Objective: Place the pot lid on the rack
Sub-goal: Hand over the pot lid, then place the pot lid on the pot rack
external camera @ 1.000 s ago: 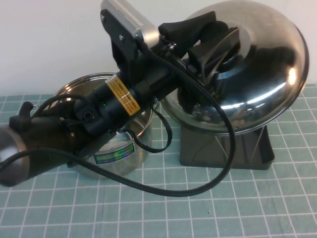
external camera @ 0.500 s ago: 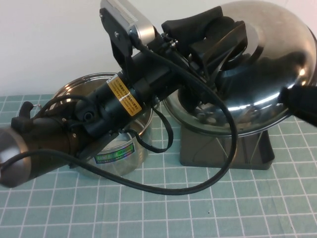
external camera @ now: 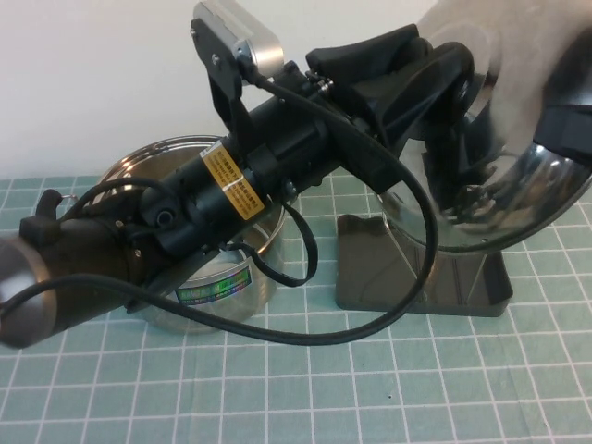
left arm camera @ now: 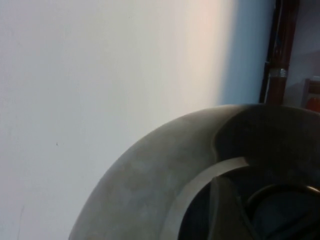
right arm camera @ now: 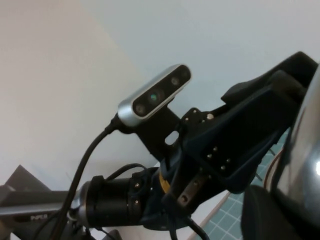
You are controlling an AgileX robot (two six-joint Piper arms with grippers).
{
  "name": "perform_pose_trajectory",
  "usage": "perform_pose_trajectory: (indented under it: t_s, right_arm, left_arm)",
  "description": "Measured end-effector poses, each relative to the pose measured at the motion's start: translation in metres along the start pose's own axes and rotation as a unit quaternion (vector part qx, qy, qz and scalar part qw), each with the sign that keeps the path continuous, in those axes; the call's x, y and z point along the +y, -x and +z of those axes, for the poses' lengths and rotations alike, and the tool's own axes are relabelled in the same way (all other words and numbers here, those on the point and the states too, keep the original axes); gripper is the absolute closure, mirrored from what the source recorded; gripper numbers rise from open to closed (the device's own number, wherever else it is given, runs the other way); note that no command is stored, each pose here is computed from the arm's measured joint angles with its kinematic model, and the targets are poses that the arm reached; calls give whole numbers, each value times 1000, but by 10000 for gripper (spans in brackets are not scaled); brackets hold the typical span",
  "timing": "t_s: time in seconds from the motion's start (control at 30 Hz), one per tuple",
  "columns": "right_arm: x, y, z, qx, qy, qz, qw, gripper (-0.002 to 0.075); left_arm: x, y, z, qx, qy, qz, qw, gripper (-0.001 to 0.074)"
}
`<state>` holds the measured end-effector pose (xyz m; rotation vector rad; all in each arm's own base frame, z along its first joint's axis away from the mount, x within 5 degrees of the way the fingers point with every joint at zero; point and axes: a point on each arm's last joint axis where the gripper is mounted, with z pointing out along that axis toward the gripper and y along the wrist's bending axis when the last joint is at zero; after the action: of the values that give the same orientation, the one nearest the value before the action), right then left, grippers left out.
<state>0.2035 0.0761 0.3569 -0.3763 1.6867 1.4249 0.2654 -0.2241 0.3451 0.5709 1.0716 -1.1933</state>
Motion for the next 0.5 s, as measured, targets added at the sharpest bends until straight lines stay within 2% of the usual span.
perform_pose_trajectory:
  t_s: [0.07, 0.1, 0.13, 0.2, 0.27, 0.37, 0.5]
  right_arm:
    - [0, 0, 0, 1, 2, -5, 1000, 624]
    - [1, 0, 0, 1, 3, -8, 1000, 631]
    - [1, 0, 0, 1, 3, -10, 1000, 653]
    - [-2, -1, 0, 3, -10, -14, 1000, 690]
    - [-7, 1, 0, -4, -35, -19, 999, 704]
    - [-13, 4, 1, -6, -61, -42, 997, 707]
    - [-19, 20, 6, -11, -67, -63, 996, 708]
  left_arm:
    - [0, 0, 0, 1, -1, -6, 1000, 409]
    - [0, 0, 0, 2, -1, -6, 1000, 381]
    - [0, -1, 0, 4, 1, -6, 1000, 337]
    - [1, 0, 0, 1, 7, -9, 1000, 191]
    - [4, 4, 0, -2, 33, -17, 999, 104]
    - [13, 9, -2, 5, 101, -22, 995, 62]
    - [22, 21, -11, 36, 173, 30, 984, 87]
